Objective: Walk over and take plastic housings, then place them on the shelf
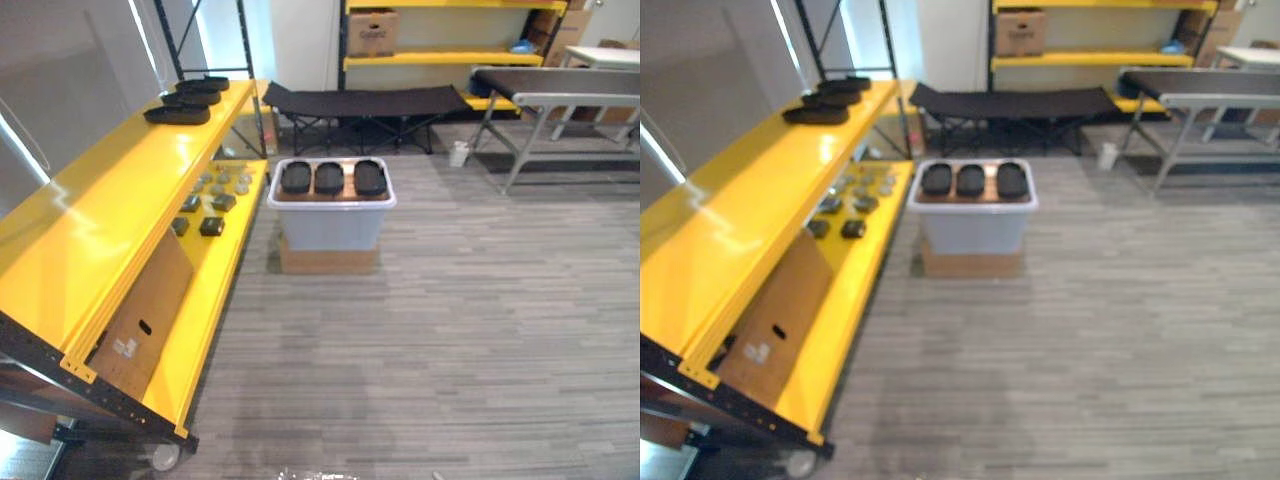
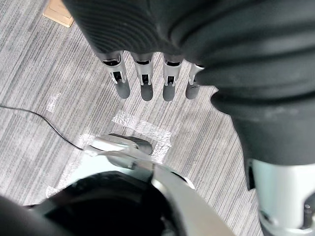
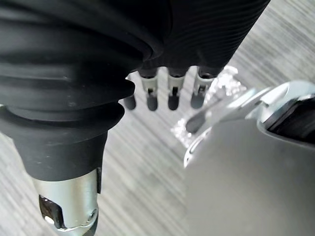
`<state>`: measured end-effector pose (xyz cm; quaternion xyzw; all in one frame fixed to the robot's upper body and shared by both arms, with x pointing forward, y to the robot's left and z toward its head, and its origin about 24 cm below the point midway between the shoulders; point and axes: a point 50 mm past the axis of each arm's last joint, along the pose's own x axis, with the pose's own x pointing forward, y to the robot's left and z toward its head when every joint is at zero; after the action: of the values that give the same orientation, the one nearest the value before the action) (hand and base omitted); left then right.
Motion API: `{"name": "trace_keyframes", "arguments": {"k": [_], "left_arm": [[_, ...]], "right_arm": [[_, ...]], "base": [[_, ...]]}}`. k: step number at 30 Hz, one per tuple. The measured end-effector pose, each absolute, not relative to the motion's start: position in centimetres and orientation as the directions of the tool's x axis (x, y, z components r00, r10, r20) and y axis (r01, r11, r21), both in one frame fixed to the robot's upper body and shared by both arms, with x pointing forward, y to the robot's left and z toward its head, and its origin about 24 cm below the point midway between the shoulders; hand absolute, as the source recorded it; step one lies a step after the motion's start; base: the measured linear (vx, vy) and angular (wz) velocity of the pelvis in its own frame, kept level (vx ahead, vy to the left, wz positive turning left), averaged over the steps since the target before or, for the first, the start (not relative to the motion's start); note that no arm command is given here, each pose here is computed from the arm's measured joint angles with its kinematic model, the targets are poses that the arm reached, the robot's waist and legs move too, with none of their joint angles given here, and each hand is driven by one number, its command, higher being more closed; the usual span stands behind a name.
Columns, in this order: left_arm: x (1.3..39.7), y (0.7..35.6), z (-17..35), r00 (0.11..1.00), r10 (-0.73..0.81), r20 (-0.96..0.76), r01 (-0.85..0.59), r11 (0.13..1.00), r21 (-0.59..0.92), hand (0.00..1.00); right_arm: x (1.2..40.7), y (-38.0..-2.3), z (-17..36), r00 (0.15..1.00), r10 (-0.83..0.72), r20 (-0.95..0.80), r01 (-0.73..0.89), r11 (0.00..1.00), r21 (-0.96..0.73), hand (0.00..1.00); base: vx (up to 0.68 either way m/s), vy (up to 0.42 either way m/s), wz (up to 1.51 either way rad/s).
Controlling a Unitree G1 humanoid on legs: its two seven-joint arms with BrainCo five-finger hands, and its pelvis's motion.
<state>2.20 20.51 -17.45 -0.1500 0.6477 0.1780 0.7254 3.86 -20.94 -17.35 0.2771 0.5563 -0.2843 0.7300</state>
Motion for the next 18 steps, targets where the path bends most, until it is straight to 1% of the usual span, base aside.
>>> {"name": "trace_keyframes", "arguments": {"k": [8,11,18], "left_arm": [[3.0,20.8,-17.4,0.119,0.069,-0.991,-0.447,0.894,0.008,0.00],[3.2,20.9,-17.3,0.119,0.075,-0.990,-0.462,0.887,0.012,0.00],[3.2,20.8,-17.4,0.117,0.082,-0.990,-0.483,0.876,0.016,0.00]], "right_arm": [[7.2,-19.8,-17.1,0.312,-0.100,-0.945,0.701,0.695,0.159,0.00],[7.9,-19.8,-17.0,0.340,-0.113,-0.934,0.677,0.719,0.159,0.00],[8.1,-20.1,-16.9,0.346,-0.149,-0.926,0.651,0.749,0.123,0.00]], "base": [[0.06,0.013,0.01],[0.00,0.000,0.00],[-0.04,-0.009,-0.01]]}}
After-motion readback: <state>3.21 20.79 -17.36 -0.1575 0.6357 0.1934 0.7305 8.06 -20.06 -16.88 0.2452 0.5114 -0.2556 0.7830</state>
